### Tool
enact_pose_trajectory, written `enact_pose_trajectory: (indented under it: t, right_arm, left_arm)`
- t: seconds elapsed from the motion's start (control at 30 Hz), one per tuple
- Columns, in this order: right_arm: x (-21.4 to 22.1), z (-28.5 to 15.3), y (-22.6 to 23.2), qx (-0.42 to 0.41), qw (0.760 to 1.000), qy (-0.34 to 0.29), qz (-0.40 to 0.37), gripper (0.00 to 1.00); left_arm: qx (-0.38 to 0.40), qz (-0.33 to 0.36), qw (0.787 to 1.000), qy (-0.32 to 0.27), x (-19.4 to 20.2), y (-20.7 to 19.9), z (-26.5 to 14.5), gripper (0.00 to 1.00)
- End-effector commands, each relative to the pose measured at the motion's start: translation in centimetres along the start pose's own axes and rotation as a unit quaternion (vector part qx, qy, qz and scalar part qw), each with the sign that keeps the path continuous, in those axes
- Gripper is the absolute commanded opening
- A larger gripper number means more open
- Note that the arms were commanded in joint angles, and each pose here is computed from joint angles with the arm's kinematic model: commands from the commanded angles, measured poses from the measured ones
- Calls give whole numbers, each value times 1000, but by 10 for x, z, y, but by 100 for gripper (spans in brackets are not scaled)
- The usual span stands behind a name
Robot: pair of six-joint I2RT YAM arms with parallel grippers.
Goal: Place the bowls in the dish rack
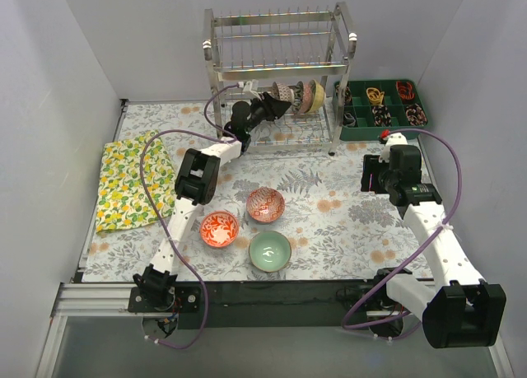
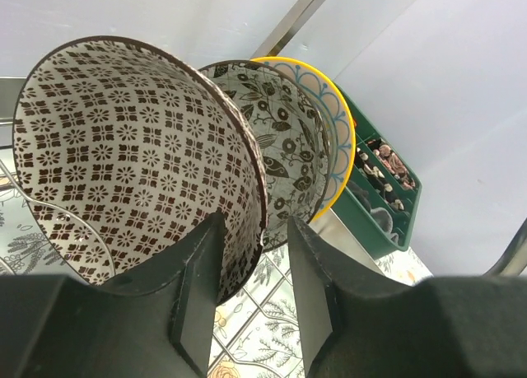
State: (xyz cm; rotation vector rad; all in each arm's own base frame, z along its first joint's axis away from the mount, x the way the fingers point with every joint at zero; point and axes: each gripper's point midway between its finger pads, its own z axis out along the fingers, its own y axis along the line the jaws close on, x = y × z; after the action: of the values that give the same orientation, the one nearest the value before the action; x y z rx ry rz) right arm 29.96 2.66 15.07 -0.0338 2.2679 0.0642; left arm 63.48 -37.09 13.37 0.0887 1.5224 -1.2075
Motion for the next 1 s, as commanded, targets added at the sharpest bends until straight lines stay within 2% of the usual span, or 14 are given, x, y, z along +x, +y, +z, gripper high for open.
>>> enact_pose_trajectory:
  t: [0.0, 0.1, 0.13, 0.17, 0.2, 0.23, 0.27, 0.37, 0.6, 0.87, 0.93, 0.97]
  right_arm:
    - [-16, -4, 3, -7, 999, -32, 3, 68]
    - [-15, -4, 2, -7, 999, -32, 5, 68]
    - [-15, -4, 2, -7, 999, -31, 4, 68]
    - [-14, -4, 2, -7, 999, -31, 5, 68]
    - [-14, -4, 3, -9, 999, -31, 6, 68]
    - [-14, -4, 4, -10, 999, -31, 6, 68]
    - [-14, -4, 4, -12, 999, -31, 8, 68]
    - [-13, -3, 6, -16, 999, -29, 9, 68]
    - [-14, -6, 6, -18, 999, -35, 12, 69]
    - [-29, -16, 6, -15, 998, -54, 10, 69]
    - [-31, -18, 6, -15, 998, -58, 11, 70]
    - [-32, -19, 6, -15, 998, -60, 12, 70]
  left_arm:
    - [-10, -14, 1000, -14, -24, 4, -4, 35]
    - [-2, -13, 1000, -11, -25, -3, -5, 35]
    - [0, -8, 1000, -12, -26, -4, -5, 25]
    - [2, -6, 1000, -11, -26, -5, -5, 21]
    - [2, -5, 1000, -13, -28, -6, -4, 22]
    - [1, -5, 1000, -13, -27, -6, -4, 25]
    - [-9, -6, 1000, -16, -29, -2, -4, 35]
    - [-12, 9, 1000, -22, -33, -5, -4, 54]
    - [-6, 49, 999, -15, -42, -27, 0, 65]
    - [-106, 121, 987, -20, -48, -39, -1, 72]
    - [-124, 140, 982, -31, -61, -51, -4, 76]
    - [-150, 152, 977, -22, -50, -45, -9, 78]
